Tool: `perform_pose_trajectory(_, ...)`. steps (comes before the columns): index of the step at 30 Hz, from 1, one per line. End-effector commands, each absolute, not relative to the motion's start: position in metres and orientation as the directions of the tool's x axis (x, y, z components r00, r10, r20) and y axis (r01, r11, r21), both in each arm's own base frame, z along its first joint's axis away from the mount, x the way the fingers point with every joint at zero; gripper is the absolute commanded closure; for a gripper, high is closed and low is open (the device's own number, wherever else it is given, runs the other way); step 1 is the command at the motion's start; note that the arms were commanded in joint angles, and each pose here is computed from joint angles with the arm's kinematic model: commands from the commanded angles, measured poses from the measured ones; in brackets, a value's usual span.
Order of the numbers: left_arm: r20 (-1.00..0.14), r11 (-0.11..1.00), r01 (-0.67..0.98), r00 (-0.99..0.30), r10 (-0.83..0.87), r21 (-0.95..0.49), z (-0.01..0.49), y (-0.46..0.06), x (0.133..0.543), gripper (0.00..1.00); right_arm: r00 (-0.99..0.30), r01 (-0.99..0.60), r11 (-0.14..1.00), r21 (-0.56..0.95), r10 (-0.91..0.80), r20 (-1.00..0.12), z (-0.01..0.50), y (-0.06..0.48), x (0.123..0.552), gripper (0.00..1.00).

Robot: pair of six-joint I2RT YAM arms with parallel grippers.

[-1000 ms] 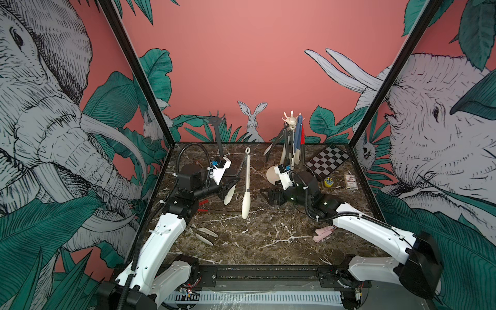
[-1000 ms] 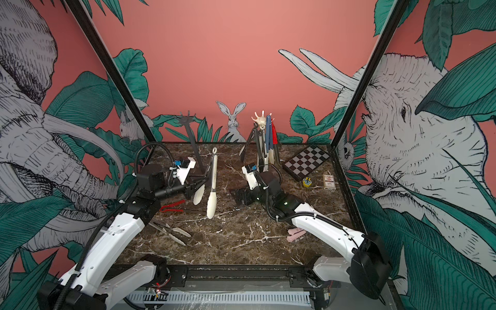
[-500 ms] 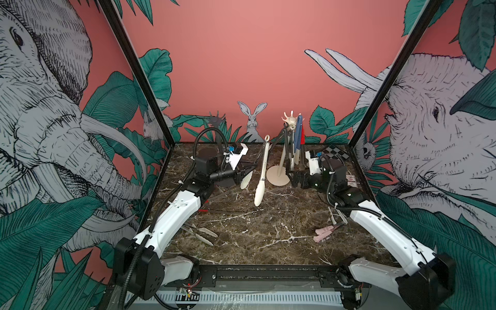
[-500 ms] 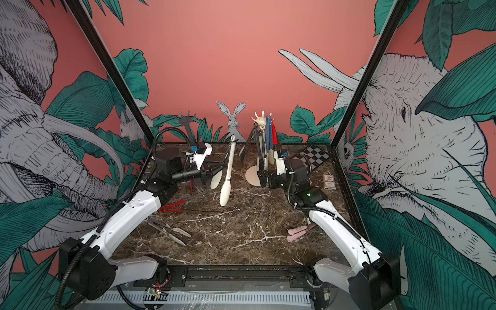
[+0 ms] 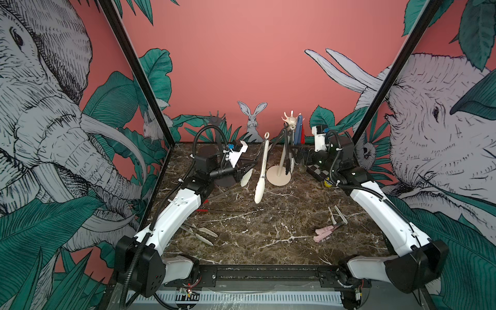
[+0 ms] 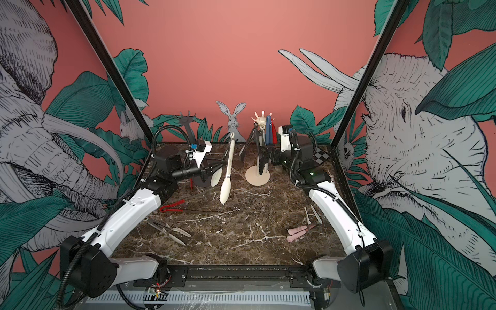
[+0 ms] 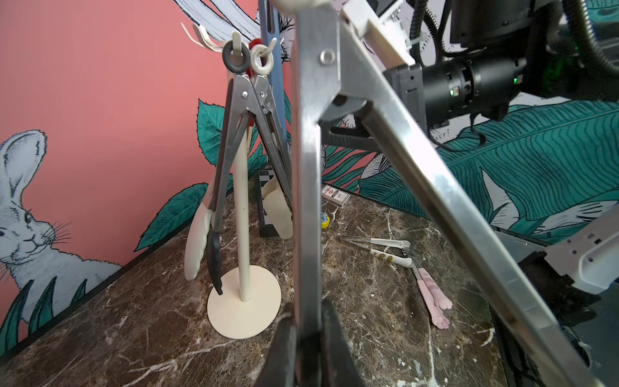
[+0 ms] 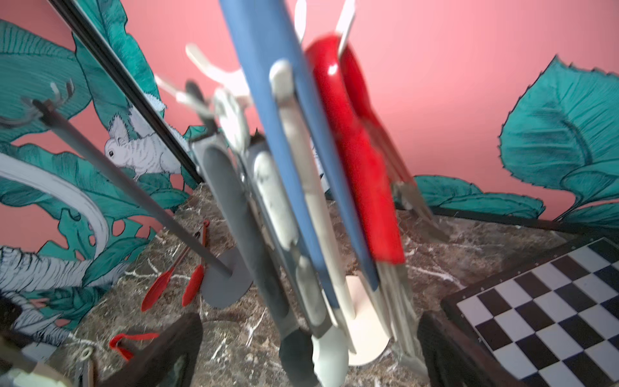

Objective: Hang food tongs on kitchen utensil racks
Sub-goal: Adjust the rack at the center of the board.

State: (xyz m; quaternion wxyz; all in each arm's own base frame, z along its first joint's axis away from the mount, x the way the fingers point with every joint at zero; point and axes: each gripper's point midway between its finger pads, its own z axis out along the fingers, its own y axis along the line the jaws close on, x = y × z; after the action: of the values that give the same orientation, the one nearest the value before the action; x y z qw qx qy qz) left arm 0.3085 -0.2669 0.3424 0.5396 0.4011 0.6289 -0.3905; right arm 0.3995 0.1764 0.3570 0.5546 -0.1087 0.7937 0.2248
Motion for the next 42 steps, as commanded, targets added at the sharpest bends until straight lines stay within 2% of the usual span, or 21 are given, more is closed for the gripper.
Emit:
perform_pose_trajectory(1,-0.999,0.365,0.931,-0.020,0.046,-0.002,0.371,-0.264,0.298,1.00,-0.292,-0.442,0.872,0.211,0.082,-0.953,0.385,0.173,0.408,0.00)
perform_pose_trajectory(29,-0.998,0.359,0.933,-0.052,0.044,-0.033,0.365,-0.265,0.299,1.00,-0.189,-0.375,0.904,0.207,0.144,-0.971,0.435,0.137,0.471,0.02)
perform_pose_trajectory(38,-0.997,0.352,0.935,-0.065,0.040,-0.047,0.363,-0.268,0.302,1.00,-0.177,-0.411,0.888,0.207,0.145,-0.973,0.448,0.141,0.480,0.11)
perform_pose_trajectory(42,-0.997,0.347,0.936,-0.065,0.029,-0.051,0.365,-0.270,0.306,1.00,-0.208,-0.419,0.882,0.215,0.137,-0.968,0.436,0.145,0.494,0.12)
